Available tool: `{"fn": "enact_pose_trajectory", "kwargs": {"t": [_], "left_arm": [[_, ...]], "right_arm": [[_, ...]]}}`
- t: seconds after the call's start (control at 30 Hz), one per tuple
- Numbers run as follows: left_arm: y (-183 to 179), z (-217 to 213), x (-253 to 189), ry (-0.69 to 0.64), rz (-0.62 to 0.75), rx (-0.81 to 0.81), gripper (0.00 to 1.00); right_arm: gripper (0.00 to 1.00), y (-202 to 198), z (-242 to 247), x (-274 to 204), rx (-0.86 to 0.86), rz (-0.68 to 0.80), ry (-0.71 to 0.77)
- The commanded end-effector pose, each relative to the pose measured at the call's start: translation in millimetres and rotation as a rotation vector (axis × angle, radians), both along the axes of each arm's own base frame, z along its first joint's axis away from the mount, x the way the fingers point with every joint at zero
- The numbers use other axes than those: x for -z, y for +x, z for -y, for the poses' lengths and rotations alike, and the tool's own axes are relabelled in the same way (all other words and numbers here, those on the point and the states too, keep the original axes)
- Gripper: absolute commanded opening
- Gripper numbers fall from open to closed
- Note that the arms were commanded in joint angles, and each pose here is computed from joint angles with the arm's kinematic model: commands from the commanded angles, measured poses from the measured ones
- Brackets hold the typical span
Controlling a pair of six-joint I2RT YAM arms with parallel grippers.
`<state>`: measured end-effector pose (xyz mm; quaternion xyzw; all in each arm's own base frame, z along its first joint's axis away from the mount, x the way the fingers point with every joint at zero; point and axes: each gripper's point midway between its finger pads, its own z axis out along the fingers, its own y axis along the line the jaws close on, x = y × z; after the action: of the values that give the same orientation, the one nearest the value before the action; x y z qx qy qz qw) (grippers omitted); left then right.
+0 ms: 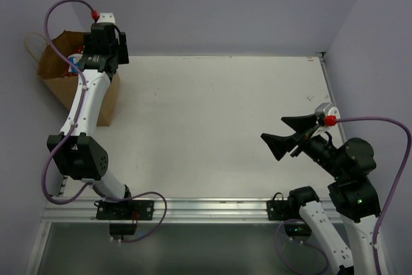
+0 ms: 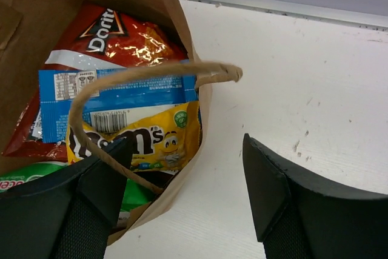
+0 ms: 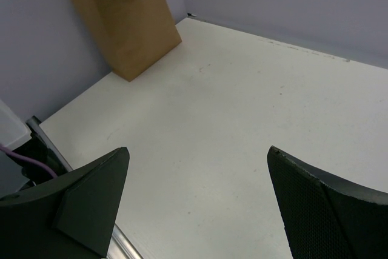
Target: Take the snacks out of the paper bag
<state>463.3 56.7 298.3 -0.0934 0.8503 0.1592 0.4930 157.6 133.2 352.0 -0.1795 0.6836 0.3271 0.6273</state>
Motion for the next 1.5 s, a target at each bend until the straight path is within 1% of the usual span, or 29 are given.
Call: {"fn": "enact_pose_trajectory", "kwargs": {"t": [0.0, 0.03, 0.07, 0.13, 0.17, 0.23, 0.27, 0.4, 0.43, 0.5, 0.53, 0.57, 0.6, 0.63, 0.7, 0.8, 0.87, 0.9, 0.97, 1.0, 1.1, 1.2, 1.23, 1.3, 1.33, 1.37, 1.43, 1.47], "left_arm": [[7, -2, -13, 0.013, 0.048, 0.019, 0.78], [10, 0, -8, 0.008, 0.038, 0.026, 0.73], [10, 1, -6, 0.001, 0.033, 0.032, 0.6], [10, 10, -7, -0.032, 0.031, 0.071, 0.42], [10, 14, -8, -0.045, 0.035, 0.085, 0.27], [7, 23, -11, -0.085, 0.048, 0.123, 0.13], [6, 26, -12, -0.095, 0.05, 0.137, 0.0], [0, 51, -11, -0.144, 0.034, 0.226, 0.0], [-4, 70, -15, -0.145, 0.03, 0.272, 0.0], [-9, 93, -20, -0.136, 0.028, 0.322, 0.0], [-16, 120, -25, -0.132, 0.024, 0.375, 0.0], [-20, 133, -25, -0.136, 0.017, 0.398, 0.0], [-25, 147, -25, -0.164, 0.012, 0.413, 0.0], [-34, 171, -26, -0.189, 0.007, 0.467, 0.0], [-46, 193, -20, -0.237, -0.007, 0.491, 0.0], [-72, 239, -20, -0.289, -0.02, 0.569, 0.0], [-83, 258, -19, -0.317, -0.03, 0.589, 0.0], [-94, 279, -19, -0.341, -0.039, 0.624, 0.0], [-105, 298, -19, -0.364, -0.049, 0.648, 0.0], [-113, 315, -19, -0.365, -0.056, 0.678, 0.0], [-128, 340, -19, -0.382, -0.078, 0.717, 0.0], [-133, 344, -21, -0.377, -0.082, 0.723, 0.0], [-134, 341, -24, -0.371, -0.081, 0.713, 0.16], [-131, 331, -32, -0.344, -0.062, 0.677, 0.37], [-133, 326, -48, -0.343, -0.04, 0.674, 0.6], [-134, 322, -59, -0.334, -0.018, 0.672, 0.7], [-138, 306, -88, -0.325, 0.05, 0.646, 0.86], [-139, 298, -111, -0.323, 0.105, 0.64, 0.87]], "right_arm": [[0.99, -3, -5, -5, -0.04, 0.04, 0.004], [0.99, -3, -6, -5, -0.045, 0.041, 0.005], [0.99, -3, -7, -5, -0.049, 0.041, 0.005], [0.99, -4, -6, -5, -0.049, 0.048, 0.001], [0.99, -5, -6, -5, -0.048, 0.051, 0.0], [0.99, -5, -5, -5, -0.04, 0.058, -0.001], [0.99, -4, -4, -5, -0.038, 0.059, -0.001], [0.99, -6, -5, -6, -0.043, 0.067, 0.001], [0.99, -6, -5, -5, -0.043, 0.065, 0.001], [0.99, -6, -4, -7, -0.037, 0.072, 0.001], [0.99, -7, -4, -7, -0.037, 0.074, 0.001], [0.99, -7, -3, -8, -0.035, 0.078, 0.001], [0.99, -7, -3, -8, -0.032, 0.079, 0.0], [0.99, -7, -2, -9, -0.026, 0.083, 0.001], [0.99, -7, 0, -9, -0.015, 0.086, 0.0], [0.99, -9, 2, -11, -0.006, 0.096, -0.003], [0.99, -9, 2, -11, -0.004, 0.096, -0.003], [0.99, -9, 3, -11, -0.004, 0.099, -0.004], [0.99, -10, 3, -11, -0.002, 0.1, -0.003], [0.99, -10, 3, -12, -0.002, 0.104, -0.004], [0.99, -11, 4, -12, 0.004, 0.104, -0.009], [0.99, -13, 6, -13, 0.006, 0.112, -0.014], [0.99, -13, 6, -12, 0.006, 0.112, -0.014], [0.99, -14, 6, -13, 0.009, 0.115, -0.016], [0.99, -14, 7, -13, 0.012, 0.115, -0.016], [0.99, -14, 7, -14, 0.014, 0.117, -0.016], [0.99, -14, 7, -14, 0.011, 0.118, -0.015], [0.99, -14, 6, -14, 0.009, 0.118, -0.015]]}}
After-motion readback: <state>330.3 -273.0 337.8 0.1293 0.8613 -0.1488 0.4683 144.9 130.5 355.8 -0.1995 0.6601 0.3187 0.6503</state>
